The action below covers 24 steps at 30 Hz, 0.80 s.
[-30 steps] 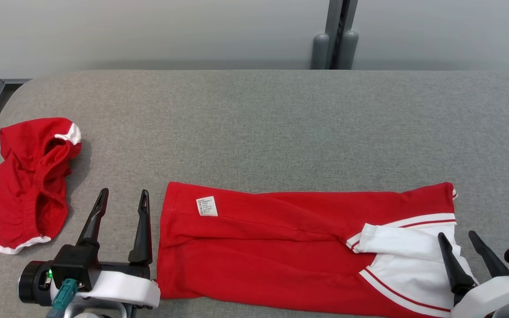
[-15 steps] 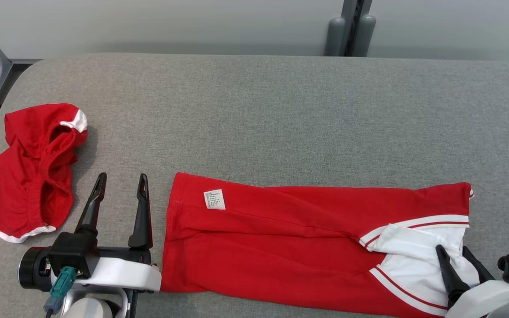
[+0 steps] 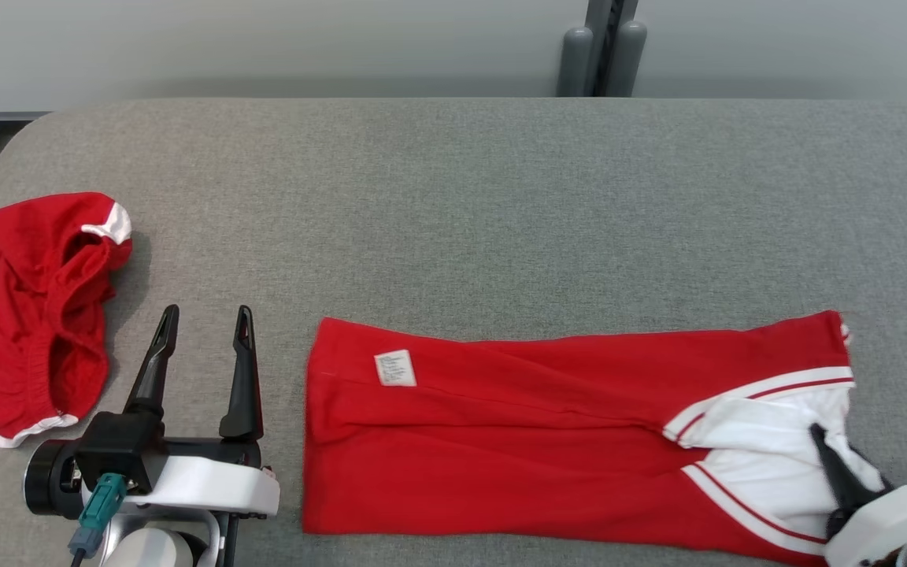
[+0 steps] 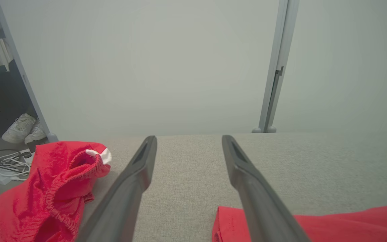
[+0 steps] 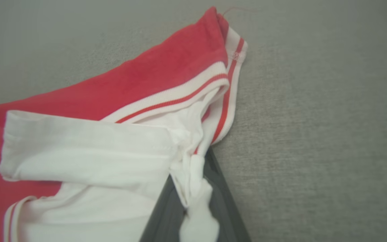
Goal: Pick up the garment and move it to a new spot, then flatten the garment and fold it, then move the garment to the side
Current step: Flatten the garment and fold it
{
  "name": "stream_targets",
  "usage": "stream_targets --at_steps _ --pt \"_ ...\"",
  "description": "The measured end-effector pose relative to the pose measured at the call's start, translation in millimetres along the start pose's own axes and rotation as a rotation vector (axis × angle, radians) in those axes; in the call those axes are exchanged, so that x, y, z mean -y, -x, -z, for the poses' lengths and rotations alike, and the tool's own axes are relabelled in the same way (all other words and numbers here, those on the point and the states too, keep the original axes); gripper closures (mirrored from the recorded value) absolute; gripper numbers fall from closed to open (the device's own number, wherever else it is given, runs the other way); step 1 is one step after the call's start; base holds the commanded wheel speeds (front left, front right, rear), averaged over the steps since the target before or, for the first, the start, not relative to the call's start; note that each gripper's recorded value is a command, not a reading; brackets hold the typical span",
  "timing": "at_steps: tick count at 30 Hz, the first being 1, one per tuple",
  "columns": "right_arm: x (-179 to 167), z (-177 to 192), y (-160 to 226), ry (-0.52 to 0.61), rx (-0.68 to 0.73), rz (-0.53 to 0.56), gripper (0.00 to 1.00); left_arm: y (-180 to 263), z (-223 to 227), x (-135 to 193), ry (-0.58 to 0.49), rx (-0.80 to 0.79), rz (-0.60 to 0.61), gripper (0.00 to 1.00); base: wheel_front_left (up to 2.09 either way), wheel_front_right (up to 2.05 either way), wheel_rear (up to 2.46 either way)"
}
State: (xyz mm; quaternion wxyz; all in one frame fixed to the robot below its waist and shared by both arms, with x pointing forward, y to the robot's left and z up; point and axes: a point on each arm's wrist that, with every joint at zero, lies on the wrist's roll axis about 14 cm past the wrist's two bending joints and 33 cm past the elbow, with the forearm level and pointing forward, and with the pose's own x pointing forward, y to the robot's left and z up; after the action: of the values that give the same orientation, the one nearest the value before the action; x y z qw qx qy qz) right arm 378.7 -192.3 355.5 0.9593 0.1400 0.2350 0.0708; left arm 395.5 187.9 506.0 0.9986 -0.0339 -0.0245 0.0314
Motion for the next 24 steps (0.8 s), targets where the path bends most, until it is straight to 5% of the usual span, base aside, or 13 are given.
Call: stream_targets --at_steps 6,11,24 --pt "61 -38 18 0.049 0.078 0.141 1.00 -4 1 10 0.006 0.001 0.029 0.00 0.00 0.00 0.00" --pt "79 -53 29 0.074 0.113 0.181 1.00 -5 0 15 0.009 0.003 0.043 0.00 0.00 0.00 0.00" --pt "12 -100 26 0.155 0.258 -0.012 1.00 -1 -3 24 0.024 0.008 0.071 0.00 0.00 0.00 0.00"
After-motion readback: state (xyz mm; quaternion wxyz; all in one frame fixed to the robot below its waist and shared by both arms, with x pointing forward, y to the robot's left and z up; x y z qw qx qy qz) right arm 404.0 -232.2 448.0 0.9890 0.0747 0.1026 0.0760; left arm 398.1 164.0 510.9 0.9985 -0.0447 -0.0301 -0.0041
